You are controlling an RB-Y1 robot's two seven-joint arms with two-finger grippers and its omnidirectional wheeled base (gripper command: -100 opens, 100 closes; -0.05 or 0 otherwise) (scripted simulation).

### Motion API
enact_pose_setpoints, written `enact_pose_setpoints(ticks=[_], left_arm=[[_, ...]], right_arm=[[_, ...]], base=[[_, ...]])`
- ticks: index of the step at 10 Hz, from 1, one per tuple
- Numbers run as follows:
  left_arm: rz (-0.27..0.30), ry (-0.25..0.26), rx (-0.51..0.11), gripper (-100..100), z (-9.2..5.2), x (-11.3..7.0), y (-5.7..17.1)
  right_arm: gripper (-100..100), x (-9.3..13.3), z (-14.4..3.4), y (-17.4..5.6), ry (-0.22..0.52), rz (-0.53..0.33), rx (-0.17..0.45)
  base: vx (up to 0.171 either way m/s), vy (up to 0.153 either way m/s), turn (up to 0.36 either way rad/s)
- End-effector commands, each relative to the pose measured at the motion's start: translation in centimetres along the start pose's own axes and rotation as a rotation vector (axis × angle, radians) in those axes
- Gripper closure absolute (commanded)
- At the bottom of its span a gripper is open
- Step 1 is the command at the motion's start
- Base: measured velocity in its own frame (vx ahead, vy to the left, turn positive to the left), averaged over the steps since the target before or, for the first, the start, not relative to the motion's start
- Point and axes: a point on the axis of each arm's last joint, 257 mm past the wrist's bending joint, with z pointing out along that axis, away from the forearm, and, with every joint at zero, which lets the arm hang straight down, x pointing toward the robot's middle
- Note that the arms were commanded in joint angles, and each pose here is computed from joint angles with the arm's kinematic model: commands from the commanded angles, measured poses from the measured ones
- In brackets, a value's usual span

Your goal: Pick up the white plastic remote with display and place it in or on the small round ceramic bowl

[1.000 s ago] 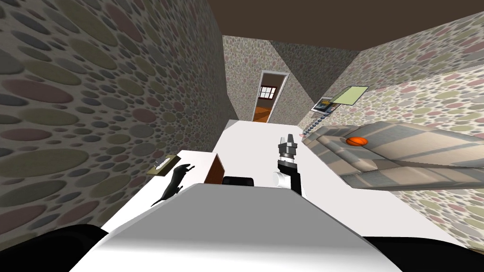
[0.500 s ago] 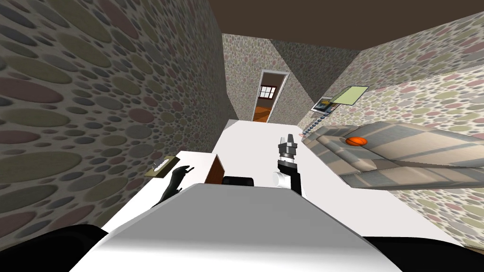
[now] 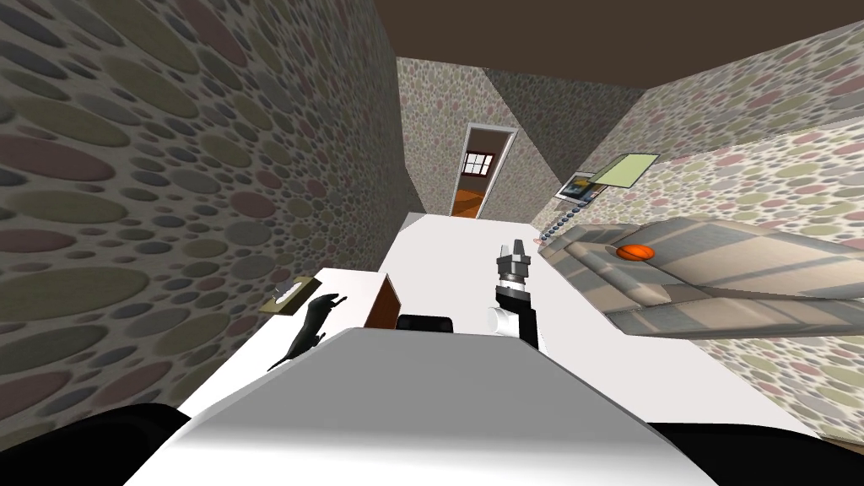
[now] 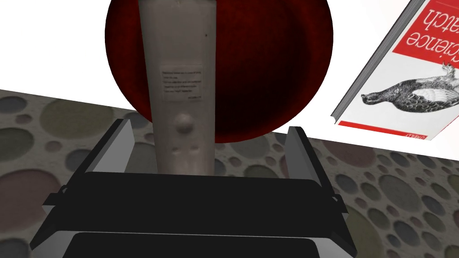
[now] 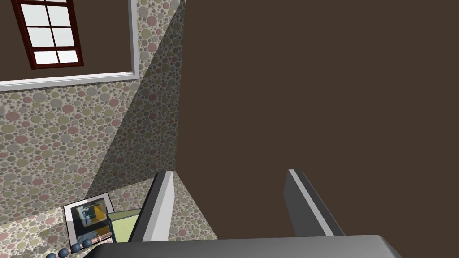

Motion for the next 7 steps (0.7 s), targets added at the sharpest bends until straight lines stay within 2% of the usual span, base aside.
enact_pose_setpoints(ticks=[1, 7], left_arm=[[0.000, 0.004, 0.001, -100, -0.7, -0.5, -0.9], [0.008, 0.014, -0.001, -100, -3.3, -1.8, -4.6]], right_arm=[[0, 0.0, 0.0, 0.0, 0.000, 0.000, 0.000], [0, 0.0, 0.0, 0.0, 0.000, 0.000, 0.000]], base=[[-0.061, -0.019, 0.008], [-0.048, -0.024, 0.009]])
